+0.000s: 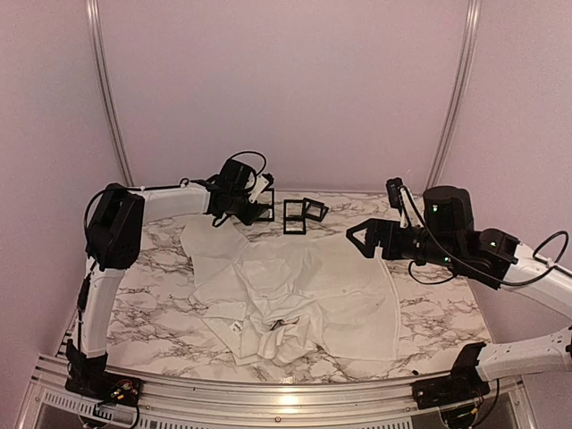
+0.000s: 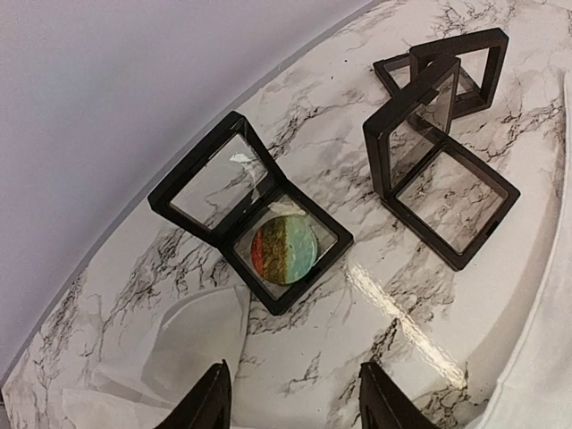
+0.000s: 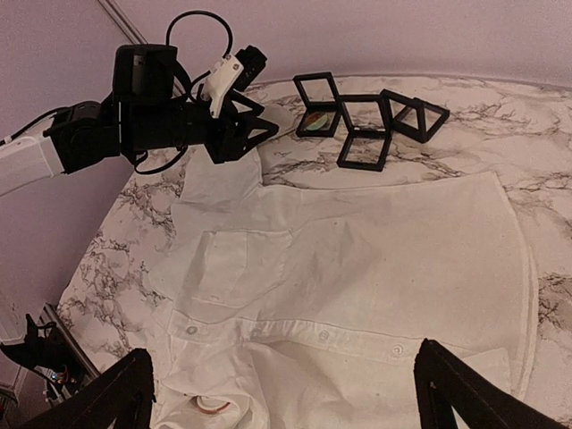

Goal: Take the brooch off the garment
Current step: Move the flattened clothing to the center of the board.

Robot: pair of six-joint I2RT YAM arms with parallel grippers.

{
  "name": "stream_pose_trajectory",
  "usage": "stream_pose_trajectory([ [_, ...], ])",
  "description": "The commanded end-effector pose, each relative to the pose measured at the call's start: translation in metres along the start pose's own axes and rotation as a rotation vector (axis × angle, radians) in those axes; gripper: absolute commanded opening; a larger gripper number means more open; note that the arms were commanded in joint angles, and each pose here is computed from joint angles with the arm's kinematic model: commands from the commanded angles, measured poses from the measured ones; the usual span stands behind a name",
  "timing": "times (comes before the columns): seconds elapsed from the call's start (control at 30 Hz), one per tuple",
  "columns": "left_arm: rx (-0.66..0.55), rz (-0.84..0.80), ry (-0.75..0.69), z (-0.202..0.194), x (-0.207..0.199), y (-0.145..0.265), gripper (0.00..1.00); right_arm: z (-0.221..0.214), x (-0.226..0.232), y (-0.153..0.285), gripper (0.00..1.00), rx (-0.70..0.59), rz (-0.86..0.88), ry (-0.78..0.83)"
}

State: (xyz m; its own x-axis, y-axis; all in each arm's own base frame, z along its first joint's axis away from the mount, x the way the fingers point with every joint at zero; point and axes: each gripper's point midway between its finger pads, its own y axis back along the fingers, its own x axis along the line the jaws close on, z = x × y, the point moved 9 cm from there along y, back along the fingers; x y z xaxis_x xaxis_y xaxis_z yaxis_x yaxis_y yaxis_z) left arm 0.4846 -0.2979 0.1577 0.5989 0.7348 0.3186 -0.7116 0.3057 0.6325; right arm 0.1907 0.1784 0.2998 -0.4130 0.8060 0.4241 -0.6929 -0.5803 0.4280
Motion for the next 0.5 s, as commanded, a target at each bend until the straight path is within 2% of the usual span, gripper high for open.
stream_pose_trajectory([
  [0.0,-0.084,-0.034,0.169,0.012,0.003,0.048,0.51,-0.002,-0.001,-0.013,0.99,0.019,-0.003,0.034],
  [0.2,-0.083,-0.077,0.307,-0.01,-0.004,0.099,0.52,-0.009,0.005,-0.036,0.98,0.102,0.05,0.077],
  [0.4,-0.058,-0.151,0.416,-0.03,-0.036,0.135,0.54,-0.021,0.014,-0.058,0.98,0.194,0.1,0.118],
  [0.47,-0.035,-0.157,0.496,-0.041,-0.043,0.143,0.54,-0.028,0.02,-0.066,0.98,0.238,0.101,0.147],
])
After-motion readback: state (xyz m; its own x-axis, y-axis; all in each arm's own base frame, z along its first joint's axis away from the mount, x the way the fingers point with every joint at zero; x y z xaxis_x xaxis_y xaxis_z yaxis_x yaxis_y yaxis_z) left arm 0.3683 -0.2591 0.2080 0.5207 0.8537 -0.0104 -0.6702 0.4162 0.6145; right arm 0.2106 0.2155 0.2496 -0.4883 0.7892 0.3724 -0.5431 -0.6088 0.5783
